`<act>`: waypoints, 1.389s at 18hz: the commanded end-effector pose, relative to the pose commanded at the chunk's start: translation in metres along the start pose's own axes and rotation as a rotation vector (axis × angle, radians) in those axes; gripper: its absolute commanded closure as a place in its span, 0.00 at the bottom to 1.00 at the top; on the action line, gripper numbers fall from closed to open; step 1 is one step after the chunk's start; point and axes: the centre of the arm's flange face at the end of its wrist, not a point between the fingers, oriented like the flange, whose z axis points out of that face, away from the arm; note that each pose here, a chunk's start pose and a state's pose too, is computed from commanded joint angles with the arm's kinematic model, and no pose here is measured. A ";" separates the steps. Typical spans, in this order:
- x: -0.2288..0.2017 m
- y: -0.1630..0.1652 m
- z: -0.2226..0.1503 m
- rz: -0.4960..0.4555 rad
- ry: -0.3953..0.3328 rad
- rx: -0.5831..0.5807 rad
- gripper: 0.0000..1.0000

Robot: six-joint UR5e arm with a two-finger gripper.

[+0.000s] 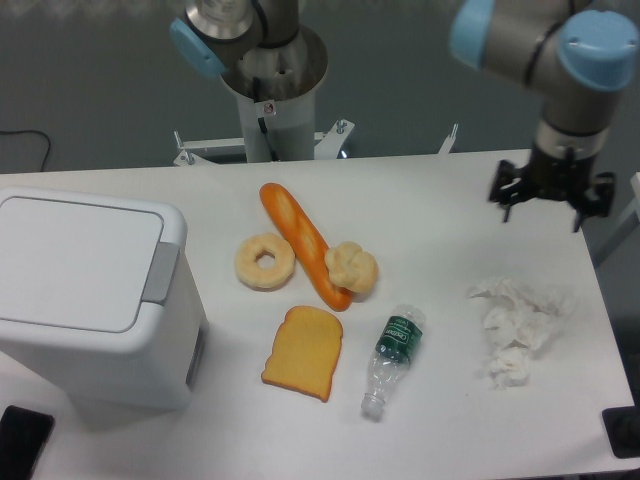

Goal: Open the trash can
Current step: 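Move the gripper from the tissues toward the white trash can lid, then lower the gripper onto the lid edge and push it open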

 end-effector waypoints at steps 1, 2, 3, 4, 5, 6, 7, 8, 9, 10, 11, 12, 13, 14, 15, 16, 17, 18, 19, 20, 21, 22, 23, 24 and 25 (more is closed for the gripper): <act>0.020 -0.012 -0.006 -0.005 -0.001 0.012 0.00; 0.035 -0.019 -0.013 -0.011 0.000 0.025 0.00; 0.049 -0.026 -0.021 -0.022 0.007 0.044 0.01; 0.058 -0.030 -0.030 -0.049 0.011 0.066 0.08; 0.069 -0.036 -0.035 -0.073 0.023 0.082 0.12; 0.080 -0.043 -0.039 -0.095 0.027 0.091 0.22; 0.094 -0.047 -0.048 -0.127 0.029 0.105 0.34; 0.107 -0.054 -0.049 -0.164 0.044 0.114 0.51; 0.121 -0.059 -0.055 -0.197 0.062 0.130 0.66; 0.131 -0.061 -0.064 -0.216 0.070 0.149 0.80; 0.137 -0.062 -0.070 -0.223 0.073 0.159 0.89; 0.146 -0.066 -0.073 -0.226 0.088 0.169 0.94; 0.158 -0.071 -0.079 -0.240 0.102 0.181 0.97; 0.170 -0.075 -0.085 -0.255 0.108 0.189 0.98; 0.181 -0.079 -0.087 -0.263 0.118 0.192 0.99; 0.193 -0.083 -0.089 -0.257 0.135 0.197 0.99; 0.203 -0.086 -0.090 -0.255 0.153 0.202 1.00; 0.211 -0.087 -0.092 -0.258 0.167 0.205 1.00; 0.222 -0.091 -0.095 -0.260 0.180 0.212 1.00; 0.233 -0.095 -0.099 -0.259 0.185 0.225 1.00; 0.245 -0.098 -0.101 -0.254 0.189 0.237 1.00; 0.252 -0.101 -0.105 -0.252 0.193 0.250 1.00; 0.260 -0.103 -0.106 -0.252 0.199 0.254 1.00; 0.272 -0.105 -0.108 -0.241 0.212 0.254 1.00; 0.278 -0.105 -0.108 -0.235 0.220 0.255 1.00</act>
